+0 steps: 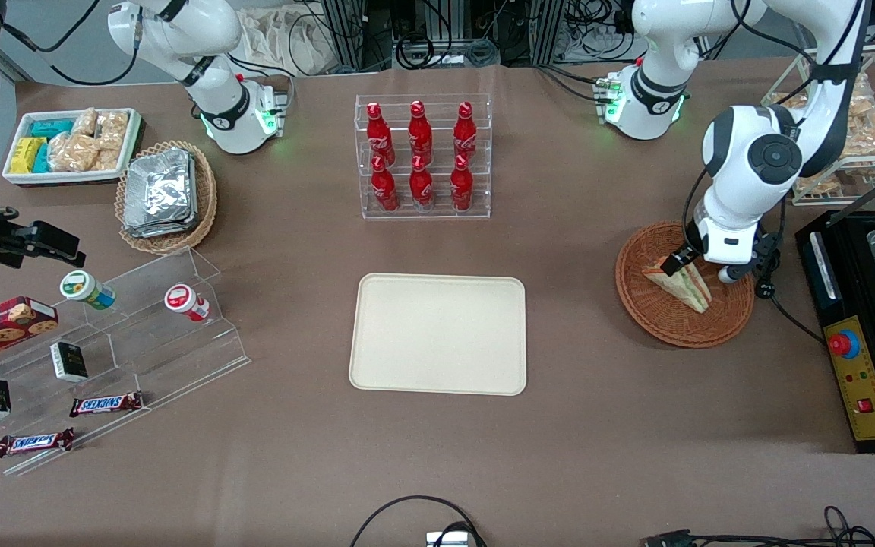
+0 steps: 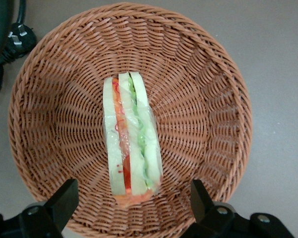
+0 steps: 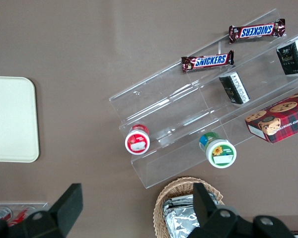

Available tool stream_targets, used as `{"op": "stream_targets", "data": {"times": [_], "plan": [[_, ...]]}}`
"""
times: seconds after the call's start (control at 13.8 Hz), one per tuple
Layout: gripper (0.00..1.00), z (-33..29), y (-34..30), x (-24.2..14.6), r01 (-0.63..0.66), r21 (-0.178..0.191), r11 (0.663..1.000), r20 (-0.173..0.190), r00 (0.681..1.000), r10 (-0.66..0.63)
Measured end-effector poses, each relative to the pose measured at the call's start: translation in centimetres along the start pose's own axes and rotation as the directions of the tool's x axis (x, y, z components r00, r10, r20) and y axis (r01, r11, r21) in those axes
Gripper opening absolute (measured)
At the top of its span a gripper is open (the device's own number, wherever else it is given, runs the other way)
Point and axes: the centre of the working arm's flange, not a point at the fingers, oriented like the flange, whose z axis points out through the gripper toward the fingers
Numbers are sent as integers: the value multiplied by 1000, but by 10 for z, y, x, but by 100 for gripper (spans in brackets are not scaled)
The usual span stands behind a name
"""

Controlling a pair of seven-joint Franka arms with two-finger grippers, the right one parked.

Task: Place sandwich from basket to tray
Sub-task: 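Lower the open left gripper over the sandwich wedge in the basket, then close the left gripper on the sandwich wedge and lift it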

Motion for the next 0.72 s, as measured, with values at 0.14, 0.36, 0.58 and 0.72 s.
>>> {"op": "stream_targets", "data": {"times": [0.14,0.36,0.58,0.72], "plan": [[100,12,-3,0,6,-4,1000,4,1000,-6],[100,23,-5,2,15,-14,1000,5,1000,-15],[100,33,-6,3,18,-16,1000,12,1000,-18],[100,38,-6,3,21,-20,1000,12,1000,-20]]}}
